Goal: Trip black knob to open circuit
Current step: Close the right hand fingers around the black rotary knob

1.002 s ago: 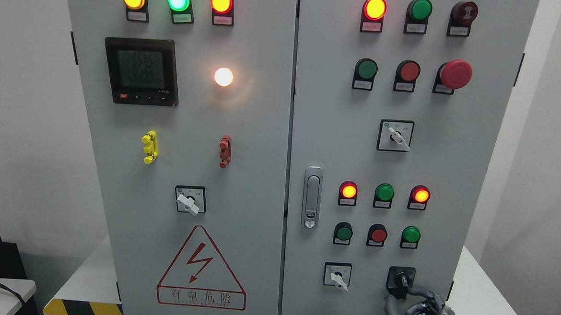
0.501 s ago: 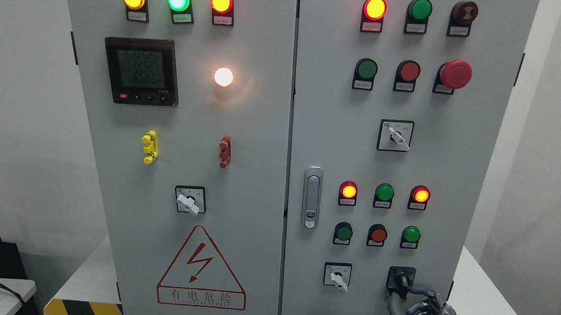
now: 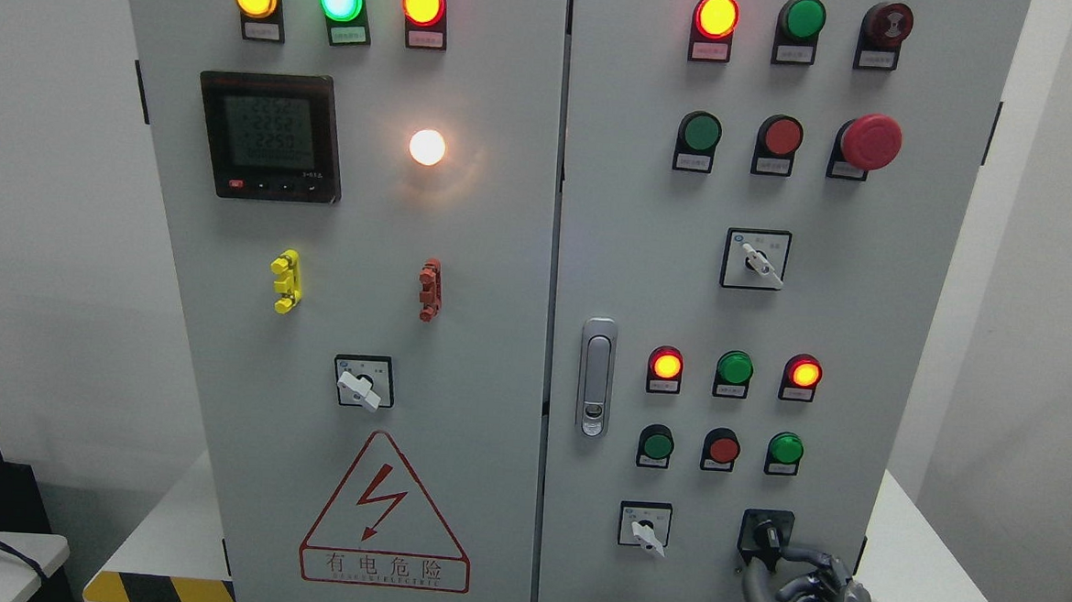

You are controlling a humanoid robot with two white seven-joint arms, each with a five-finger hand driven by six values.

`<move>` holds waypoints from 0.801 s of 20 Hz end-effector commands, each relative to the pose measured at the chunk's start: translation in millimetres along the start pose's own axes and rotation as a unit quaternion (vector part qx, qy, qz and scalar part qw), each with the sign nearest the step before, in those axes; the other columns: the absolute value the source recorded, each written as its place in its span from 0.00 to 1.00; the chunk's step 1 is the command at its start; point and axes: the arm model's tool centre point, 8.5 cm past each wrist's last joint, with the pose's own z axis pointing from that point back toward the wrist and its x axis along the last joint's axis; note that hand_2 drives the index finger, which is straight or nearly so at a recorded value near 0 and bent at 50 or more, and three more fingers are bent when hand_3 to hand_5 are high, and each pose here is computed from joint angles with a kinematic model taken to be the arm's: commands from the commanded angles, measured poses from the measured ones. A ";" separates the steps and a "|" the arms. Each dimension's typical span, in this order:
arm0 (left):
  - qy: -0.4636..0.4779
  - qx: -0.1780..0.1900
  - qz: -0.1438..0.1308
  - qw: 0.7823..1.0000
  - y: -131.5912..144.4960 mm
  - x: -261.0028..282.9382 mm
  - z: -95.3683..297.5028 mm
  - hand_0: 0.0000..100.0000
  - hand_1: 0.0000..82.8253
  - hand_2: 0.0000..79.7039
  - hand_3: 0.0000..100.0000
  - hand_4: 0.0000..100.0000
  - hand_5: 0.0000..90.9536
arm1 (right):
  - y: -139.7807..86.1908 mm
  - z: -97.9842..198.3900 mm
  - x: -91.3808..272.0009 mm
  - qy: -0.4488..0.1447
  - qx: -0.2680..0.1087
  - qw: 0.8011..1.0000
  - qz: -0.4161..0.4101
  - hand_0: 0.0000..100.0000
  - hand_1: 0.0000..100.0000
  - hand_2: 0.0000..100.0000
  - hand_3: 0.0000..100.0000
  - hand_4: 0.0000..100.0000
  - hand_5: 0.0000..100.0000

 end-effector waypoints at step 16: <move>-0.004 -0.003 -0.016 1.000 -0.8 5.1 -0.5 0.12 0.47 0.00 0.00 0.00 0.00 | 7.7 -0.2 5.2 -0.004 0.008 1.000 -0.002 0.43 0.81 0.47 0.83 0.89 0.96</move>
